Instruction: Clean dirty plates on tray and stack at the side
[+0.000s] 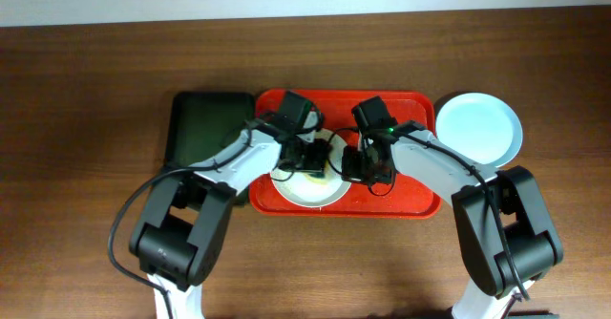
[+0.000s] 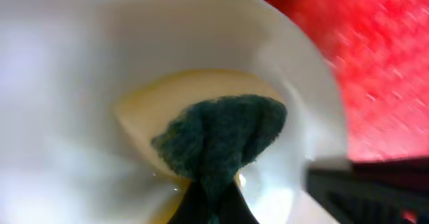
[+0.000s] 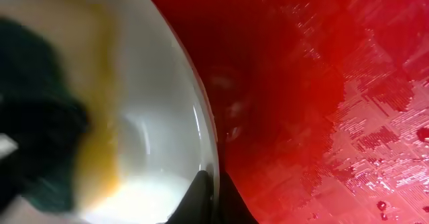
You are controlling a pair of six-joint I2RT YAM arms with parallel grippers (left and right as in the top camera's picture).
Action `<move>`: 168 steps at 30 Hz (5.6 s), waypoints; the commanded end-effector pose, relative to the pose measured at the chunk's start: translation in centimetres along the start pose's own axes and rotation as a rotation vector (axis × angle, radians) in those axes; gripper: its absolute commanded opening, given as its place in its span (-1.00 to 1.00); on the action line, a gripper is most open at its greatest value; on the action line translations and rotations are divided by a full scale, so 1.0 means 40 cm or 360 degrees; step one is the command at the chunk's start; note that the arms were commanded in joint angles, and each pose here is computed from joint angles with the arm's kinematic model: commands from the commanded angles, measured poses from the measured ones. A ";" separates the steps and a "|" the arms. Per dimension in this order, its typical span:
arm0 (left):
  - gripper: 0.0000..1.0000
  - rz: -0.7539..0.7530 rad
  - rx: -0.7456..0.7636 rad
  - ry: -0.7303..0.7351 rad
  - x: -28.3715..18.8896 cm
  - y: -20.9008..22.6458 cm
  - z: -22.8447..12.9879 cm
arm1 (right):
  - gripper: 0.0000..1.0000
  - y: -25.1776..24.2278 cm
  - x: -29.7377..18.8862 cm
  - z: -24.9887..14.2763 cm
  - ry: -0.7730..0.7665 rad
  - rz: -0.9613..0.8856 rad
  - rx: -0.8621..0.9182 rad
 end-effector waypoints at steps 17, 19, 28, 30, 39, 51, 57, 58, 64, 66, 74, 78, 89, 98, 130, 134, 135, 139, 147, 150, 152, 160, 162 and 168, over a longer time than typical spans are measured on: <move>-1.00 0.0804 -0.0299 -0.0607 -0.448 0.281 0.083 | -0.92 -0.009 0.030 -0.028 0.0070 -0.0045 -0.0030; -1.00 0.0851 -0.0344 -0.0552 -0.442 0.332 0.079 | -0.92 -0.009 0.030 -0.028 0.0070 -0.0045 -0.0030; -0.96 0.0967 -0.0343 -0.0285 -0.336 0.479 0.067 | -0.92 -0.009 0.030 -0.029 0.0071 -0.0046 -0.0030; -0.94 0.0970 -0.0345 -0.0287 -0.335 0.484 0.068 | -0.92 -0.009 0.030 -0.029 0.0071 -0.0046 -0.0031; -0.86 0.0977 -0.0349 -0.0267 -0.326 0.490 0.065 | -0.92 -0.011 0.030 -0.030 0.0073 -0.0053 -0.0029; -0.34 0.0958 -0.0337 -0.0372 -0.433 0.430 0.095 | -0.92 -0.011 0.030 -0.029 0.0072 -0.0054 -0.0029; 0.99 0.0903 -0.0505 -0.0885 -0.625 0.436 0.163 | -0.90 -0.011 0.030 -0.030 0.0074 -0.0054 -0.0029; 0.99 0.0916 -0.0536 -0.0882 -0.632 0.454 0.158 | -0.90 -0.012 0.030 -0.029 0.0072 -0.0058 -0.0030; 0.99 0.0924 -0.0555 -0.0874 -0.636 0.464 0.153 | -0.80 -0.012 0.030 -0.029 0.0071 -0.0058 -0.0029; 0.99 0.0924 -0.0555 -0.0874 -0.636 0.464 0.153 | -0.78 -0.011 0.030 -0.028 0.0068 -0.0056 -0.0029; 0.99 0.0924 -0.0555 -0.0874 -0.636 0.464 0.153 | -0.74 -0.010 0.030 -0.024 0.0055 -0.0052 -0.0023; 0.99 0.0924 -0.0555 -0.0874 -0.636 0.464 0.153 | -0.78 -0.007 0.030 -0.018 0.0036 -0.0043 -0.0025; 0.99 0.0924 -0.0555 -0.0874 -0.636 0.464 0.153 | -0.92 0.006 -0.127 0.053 0.0046 0.0256 0.0074; 0.99 0.0924 -0.0555 -0.0874 -0.636 0.464 0.153 | -0.92 0.087 -0.268 0.166 -0.0220 0.0306 0.0101; 0.99 0.0924 -0.0555 -0.0874 -0.636 0.464 0.153 | -0.92 0.478 -0.183 0.229 -0.1307 -0.0372 -0.0629; 0.99 0.0924 -0.0555 -0.0874 -0.636 0.464 0.153 | -0.92 0.498 -0.222 0.260 -0.1468 -0.0452 -0.0776; 0.99 0.0924 -0.0555 -0.0874 -0.636 0.464 0.153 | -0.92 0.503 -0.227 0.264 -0.1491 -0.0466 -0.0816; 0.99 0.0924 -0.0555 -0.0874 -0.636 0.464 0.153 | -0.92 0.530 -0.263 0.274 -0.1626 -0.0582 -0.0965; 0.99 0.0924 -0.0555 -0.0874 -0.636 0.464 0.153 | -0.92 0.658 -0.390 0.257 -0.2053 -0.0910 -0.1425; 0.99 0.0924 -0.0555 -0.0874 -0.636 0.464 0.153 | -0.92 0.681 -0.426 0.250 -0.2140 -0.1044 -0.1548; 0.99 0.0924 -0.0555 -0.0874 -0.636 0.464 0.153 | -0.92 0.683 -0.434 0.251 -0.2137 -0.1140 -0.1640; 0.99 0.0924 -0.0555 -0.0875 -0.637 0.464 0.153 | -0.92 0.683 -0.433 0.251 -0.2122 -0.1182 -0.1686; 0.99 0.0924 -0.0555 -0.0874 -0.636 0.464 0.153 | -0.92 0.681 -0.431 0.251 -0.2111 -0.1187 -0.1690; 0.99 0.0924 -0.0555 -0.0874 -0.636 0.464 0.153 | -0.92 0.664 -0.404 0.255 -0.2030 -0.1139 -0.1651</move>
Point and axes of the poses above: each gripper's point midway between its finger pads, its own x axis out along the fingers, its own y axis along the line the jaws close on, z = x × y, the point moved 5 cm from there along -x, back along the fingers, and after that the axes turned 8 degrees about -x, right-handed, at the moved point
